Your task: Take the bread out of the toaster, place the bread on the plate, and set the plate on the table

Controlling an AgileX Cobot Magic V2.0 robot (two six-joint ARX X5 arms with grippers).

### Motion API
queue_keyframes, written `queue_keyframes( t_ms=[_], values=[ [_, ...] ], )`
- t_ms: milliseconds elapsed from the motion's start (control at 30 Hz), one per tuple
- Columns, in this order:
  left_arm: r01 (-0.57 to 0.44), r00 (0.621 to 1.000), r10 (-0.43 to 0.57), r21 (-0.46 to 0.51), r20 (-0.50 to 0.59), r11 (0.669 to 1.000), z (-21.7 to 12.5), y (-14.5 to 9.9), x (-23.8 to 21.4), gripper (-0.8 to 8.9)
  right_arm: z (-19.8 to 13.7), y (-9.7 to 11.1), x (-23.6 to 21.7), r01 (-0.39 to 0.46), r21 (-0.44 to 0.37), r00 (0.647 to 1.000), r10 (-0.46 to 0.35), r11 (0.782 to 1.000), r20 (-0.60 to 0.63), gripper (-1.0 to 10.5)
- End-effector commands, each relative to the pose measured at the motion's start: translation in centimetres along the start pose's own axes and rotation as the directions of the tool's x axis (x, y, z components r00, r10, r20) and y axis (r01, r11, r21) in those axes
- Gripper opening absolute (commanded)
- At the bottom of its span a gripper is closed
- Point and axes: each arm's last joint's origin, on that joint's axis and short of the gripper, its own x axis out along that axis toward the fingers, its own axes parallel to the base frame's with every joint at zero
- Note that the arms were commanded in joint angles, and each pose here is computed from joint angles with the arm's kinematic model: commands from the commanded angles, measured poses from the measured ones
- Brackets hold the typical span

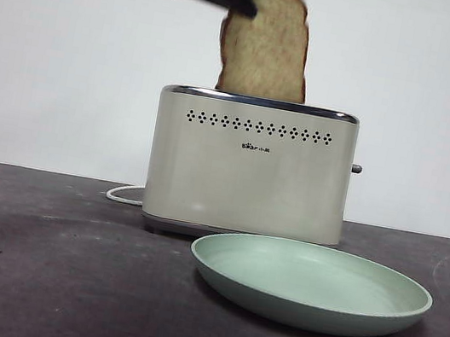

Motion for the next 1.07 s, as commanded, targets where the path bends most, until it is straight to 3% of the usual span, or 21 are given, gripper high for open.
queue_keyframes(
  t_ms=[33,200,533,867,1067],
  values=[
    [-0.011,0.999,0.013,-0.021,0.053,1.000,1.9,-0.2,-1.6,-0.08,0.3,-0.2,0.3,0.005,0.017,1.000,-0.005,1.000,-0.007,6.6],
    [-0.024,0.996,0.025,-0.015,0.091,1.000,4.1,-1.2,-5.2,-0.08,1.1,-1.2,1.8,0.055,0.054,0.997,-0.052,0.997,-0.052,6.6],
    [-0.080,0.979,0.083,-0.024,0.186,0.997,7.8,-4.0,-14.6,-0.05,3.1,-3.9,6.6,0.062,0.129,0.988,-0.042,0.990,-0.152,6.6],
    [-0.038,0.994,0.044,-0.065,0.100,0.997,7.5,-8.0,-21.5,-0.04,3.7,-7.7,13.6,0.075,0.204,0.954,-0.011,0.976,-0.299,5.8],
    [-0.029,0.998,0.037,-0.140,0.058,0.990,5.0,-10.5,-23.9,-0.04,3.3,-9.3,16.7,0.084,0.230,0.932,0.006,0.970,-0.361,5.7]
  ],
)
